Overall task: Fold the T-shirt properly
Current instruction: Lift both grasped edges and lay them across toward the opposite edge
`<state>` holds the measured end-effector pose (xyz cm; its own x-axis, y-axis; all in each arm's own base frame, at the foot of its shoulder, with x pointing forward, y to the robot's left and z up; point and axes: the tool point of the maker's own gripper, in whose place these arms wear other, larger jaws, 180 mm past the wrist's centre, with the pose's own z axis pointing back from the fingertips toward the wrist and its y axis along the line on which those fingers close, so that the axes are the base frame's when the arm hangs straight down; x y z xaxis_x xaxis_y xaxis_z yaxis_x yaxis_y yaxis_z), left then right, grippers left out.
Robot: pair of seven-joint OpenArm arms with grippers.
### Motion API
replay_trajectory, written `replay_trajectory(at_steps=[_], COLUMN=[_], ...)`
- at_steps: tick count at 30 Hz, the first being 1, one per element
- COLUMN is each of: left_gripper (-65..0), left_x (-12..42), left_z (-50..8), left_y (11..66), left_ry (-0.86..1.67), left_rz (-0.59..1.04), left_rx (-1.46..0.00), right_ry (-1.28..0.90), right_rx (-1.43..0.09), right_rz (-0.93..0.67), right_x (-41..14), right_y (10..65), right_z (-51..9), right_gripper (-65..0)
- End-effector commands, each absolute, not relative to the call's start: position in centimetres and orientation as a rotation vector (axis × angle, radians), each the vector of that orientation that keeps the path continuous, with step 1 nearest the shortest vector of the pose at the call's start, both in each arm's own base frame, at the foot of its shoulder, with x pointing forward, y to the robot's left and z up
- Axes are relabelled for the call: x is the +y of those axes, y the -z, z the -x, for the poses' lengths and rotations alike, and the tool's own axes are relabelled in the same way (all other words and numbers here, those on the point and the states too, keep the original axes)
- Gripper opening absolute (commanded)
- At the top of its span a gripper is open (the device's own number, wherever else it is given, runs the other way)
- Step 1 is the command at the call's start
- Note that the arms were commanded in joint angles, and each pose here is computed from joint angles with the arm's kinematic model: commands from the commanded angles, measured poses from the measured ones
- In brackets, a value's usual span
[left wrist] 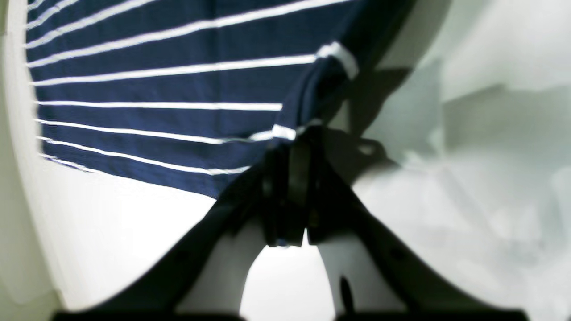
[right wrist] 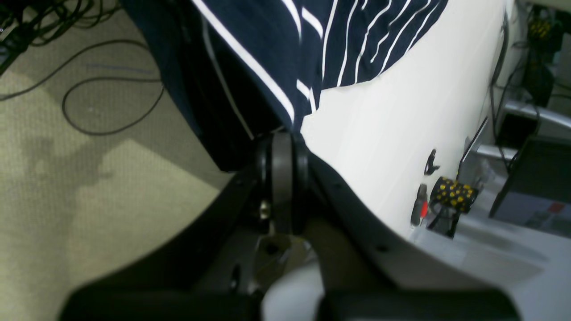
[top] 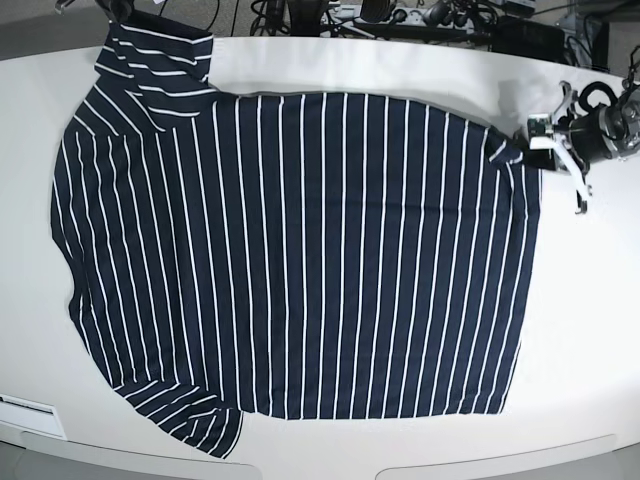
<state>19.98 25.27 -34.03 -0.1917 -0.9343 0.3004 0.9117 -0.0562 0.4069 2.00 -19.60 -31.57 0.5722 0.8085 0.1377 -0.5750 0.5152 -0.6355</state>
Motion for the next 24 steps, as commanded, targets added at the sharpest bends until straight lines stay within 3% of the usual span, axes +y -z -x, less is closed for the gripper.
replay_trajectory(at_steps=[1, 4, 8, 15, 24], left_gripper=[-65.0, -65.0, -65.0, -65.0, -65.0], left_x=[25.6, 25.3, 24.5, 25.4, 26.8], left_z=[-19.6, -17.4, -18.0, -23.9, -30.9], left_y=[33.4, 33.7, 33.0, 30.0, 26.8], left_ry=[1.682, 1.718, 1.742, 1.804, 1.665], left_rz=[-0.052, -0.027, -0.091, -0.439, -0.645], left_rx=[-0.582, -0.522, -0.583, -0.745, -0.891], right_ry=[-0.864, -0.881, -0.911, -0.899, -0.879], right_rx=[-0.456, -0.474, -0.585, -0.804, -1.022], right_rz=[0.590, 0.615, 0.638, 0.749, 0.577], right_x=[-19.8, -19.8, -19.0, -19.8, -21.3], right_y=[30.9, 30.6, 29.9, 27.8, 24.6], right_z=[-1.9, -2.3, -4.6, -12.0, -20.8], right_gripper=[-65.0, -65.0, -65.0, -65.0, -65.0])
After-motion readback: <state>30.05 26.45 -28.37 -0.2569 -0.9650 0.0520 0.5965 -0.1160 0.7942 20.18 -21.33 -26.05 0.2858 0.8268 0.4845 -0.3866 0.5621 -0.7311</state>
